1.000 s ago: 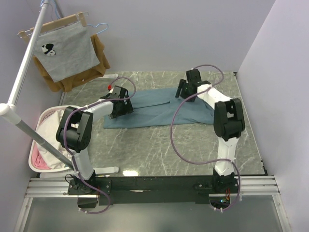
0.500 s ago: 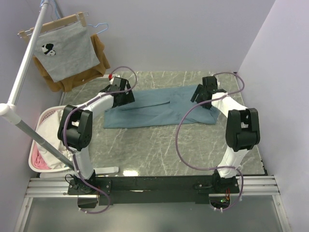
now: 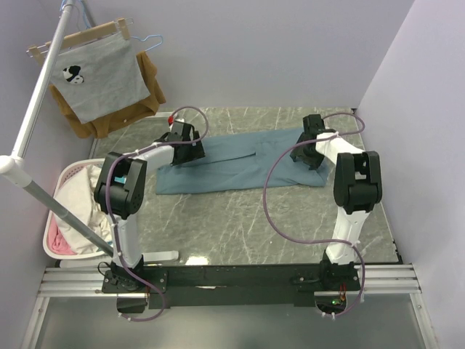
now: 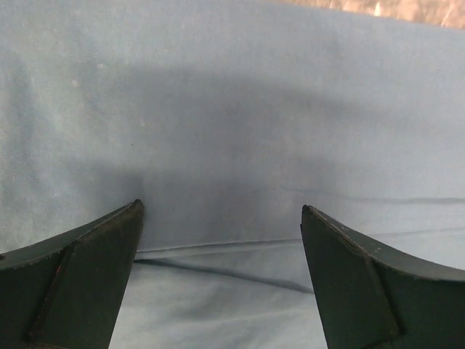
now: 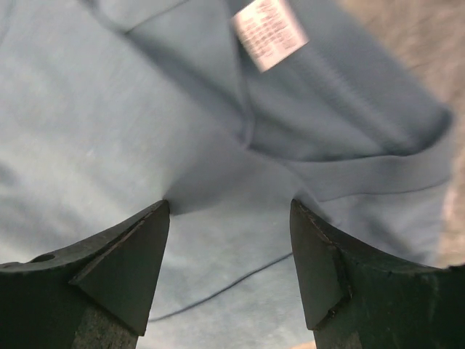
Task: Fold and stack the t-shirts
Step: Rotate the tshirt 90 degrees
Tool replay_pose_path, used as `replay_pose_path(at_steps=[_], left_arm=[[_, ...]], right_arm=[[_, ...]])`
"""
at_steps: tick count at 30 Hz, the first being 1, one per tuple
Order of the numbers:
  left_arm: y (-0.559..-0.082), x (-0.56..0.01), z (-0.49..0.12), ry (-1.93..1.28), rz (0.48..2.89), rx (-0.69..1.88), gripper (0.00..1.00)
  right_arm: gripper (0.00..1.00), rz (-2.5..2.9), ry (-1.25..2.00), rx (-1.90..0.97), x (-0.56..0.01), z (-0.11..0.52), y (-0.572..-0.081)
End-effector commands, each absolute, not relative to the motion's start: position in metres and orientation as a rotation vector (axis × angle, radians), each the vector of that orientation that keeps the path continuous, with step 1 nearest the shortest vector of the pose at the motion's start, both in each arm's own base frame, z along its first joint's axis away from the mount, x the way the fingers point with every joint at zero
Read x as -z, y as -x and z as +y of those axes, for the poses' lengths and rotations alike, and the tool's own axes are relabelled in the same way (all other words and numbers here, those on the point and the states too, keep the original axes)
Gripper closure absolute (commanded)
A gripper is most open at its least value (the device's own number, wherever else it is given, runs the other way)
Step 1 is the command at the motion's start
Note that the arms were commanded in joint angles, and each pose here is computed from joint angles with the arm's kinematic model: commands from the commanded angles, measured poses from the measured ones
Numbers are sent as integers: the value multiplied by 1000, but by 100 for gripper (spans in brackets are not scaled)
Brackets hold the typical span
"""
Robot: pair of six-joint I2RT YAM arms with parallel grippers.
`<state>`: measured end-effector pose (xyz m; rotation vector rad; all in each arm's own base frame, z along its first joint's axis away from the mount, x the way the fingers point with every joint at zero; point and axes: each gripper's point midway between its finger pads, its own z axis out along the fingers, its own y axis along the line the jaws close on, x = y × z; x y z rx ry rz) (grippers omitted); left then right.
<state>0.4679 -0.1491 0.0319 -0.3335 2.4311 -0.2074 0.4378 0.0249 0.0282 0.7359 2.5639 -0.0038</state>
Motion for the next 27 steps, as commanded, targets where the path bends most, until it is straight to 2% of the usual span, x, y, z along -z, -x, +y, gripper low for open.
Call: replay_pose_path(at_steps=[1, 9, 13, 19, 23, 24, 25, 26, 27], left_arm=[[-398, 17, -126, 399, 2641, 86, 4], [-319, 24, -128, 466, 2739, 156, 4], [-260, 33, -144, 438, 2840, 211, 5], [-195, 26, -156, 370, 2901, 212, 4], [-213, 0, -153, 333, 2800, 185, 3], [-232, -19, -160, 322, 2734, 209, 2], [-244, -29, -161, 289, 2698, 205, 2], [-259, -39, -163, 270, 2647, 190, 1], [-283, -62, -175, 248, 2576, 227, 1]], right_arm=[[27, 2588, -756, 210, -32, -2, -435], [27, 2676, -618, 264, -33, -4, -463], [30, 2718, -509, 257, -29, 0, -488], [29, 2510, -360, 68, -90, 17, -554], [28, 2381, -324, 36, -135, 17, -564], [28, 2298, -333, 30, -165, 15, -565], [27, 2255, -376, 76, -177, 7, -560], [26, 2277, -415, 106, -162, 1, -545], [25, 2205, -467, 81, -187, 0, -539]])
